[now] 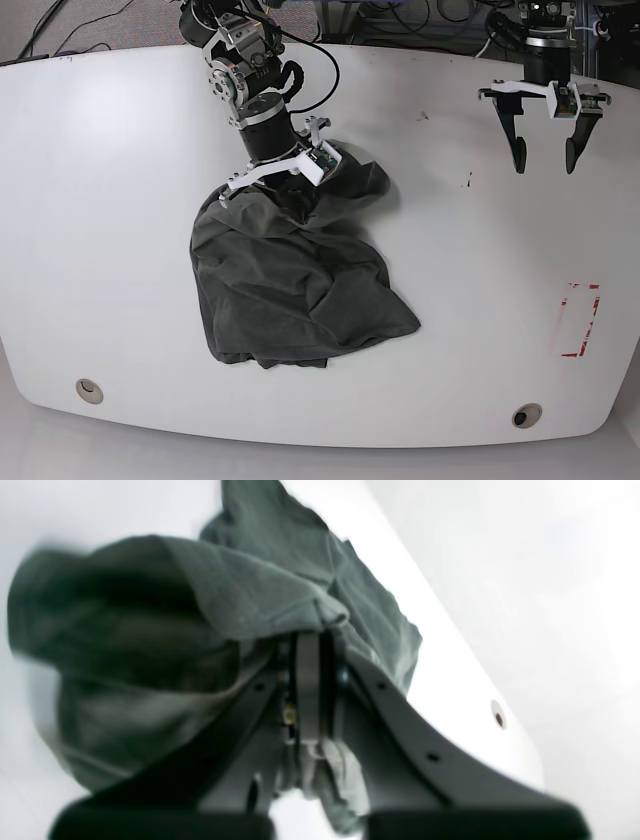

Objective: Layout the t-shirt on the table in an organized manner, then fold the t-shirt properly
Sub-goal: 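Lift the grasped shirt with the right gripper and pull it toward the robot's right side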

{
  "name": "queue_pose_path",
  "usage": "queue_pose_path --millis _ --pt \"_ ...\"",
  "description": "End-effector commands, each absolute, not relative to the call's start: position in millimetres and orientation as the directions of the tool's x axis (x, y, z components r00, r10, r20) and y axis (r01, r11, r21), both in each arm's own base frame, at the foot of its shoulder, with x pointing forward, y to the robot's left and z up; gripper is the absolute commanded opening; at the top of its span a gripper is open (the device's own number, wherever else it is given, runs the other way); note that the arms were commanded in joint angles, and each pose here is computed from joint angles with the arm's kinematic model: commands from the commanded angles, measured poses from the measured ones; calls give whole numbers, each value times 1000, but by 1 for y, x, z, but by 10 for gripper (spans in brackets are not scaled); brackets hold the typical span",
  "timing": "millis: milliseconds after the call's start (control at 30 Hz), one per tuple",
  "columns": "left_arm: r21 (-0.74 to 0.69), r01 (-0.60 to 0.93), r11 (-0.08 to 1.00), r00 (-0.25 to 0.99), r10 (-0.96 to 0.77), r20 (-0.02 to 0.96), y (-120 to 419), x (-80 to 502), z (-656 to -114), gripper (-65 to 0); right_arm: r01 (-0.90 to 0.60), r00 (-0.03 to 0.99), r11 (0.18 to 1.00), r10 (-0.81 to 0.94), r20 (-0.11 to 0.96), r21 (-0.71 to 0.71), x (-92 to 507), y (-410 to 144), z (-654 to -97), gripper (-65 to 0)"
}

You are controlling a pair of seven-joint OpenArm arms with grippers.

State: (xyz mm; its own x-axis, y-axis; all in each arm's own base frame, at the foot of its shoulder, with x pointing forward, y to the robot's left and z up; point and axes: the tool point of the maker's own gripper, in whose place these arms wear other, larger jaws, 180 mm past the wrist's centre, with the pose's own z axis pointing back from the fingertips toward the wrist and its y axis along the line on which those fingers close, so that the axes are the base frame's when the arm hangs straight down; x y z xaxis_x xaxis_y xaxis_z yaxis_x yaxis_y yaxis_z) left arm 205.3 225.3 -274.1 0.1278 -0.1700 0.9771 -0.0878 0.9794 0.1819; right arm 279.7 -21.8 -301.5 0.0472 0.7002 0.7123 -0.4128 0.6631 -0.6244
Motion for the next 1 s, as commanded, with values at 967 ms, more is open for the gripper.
queue_pose_path --millis 967 --pt "166 -52 985 62 -163 985 220 295 -233 -247 5 -452 816 518 726 -579 365 -15 -89 -650"
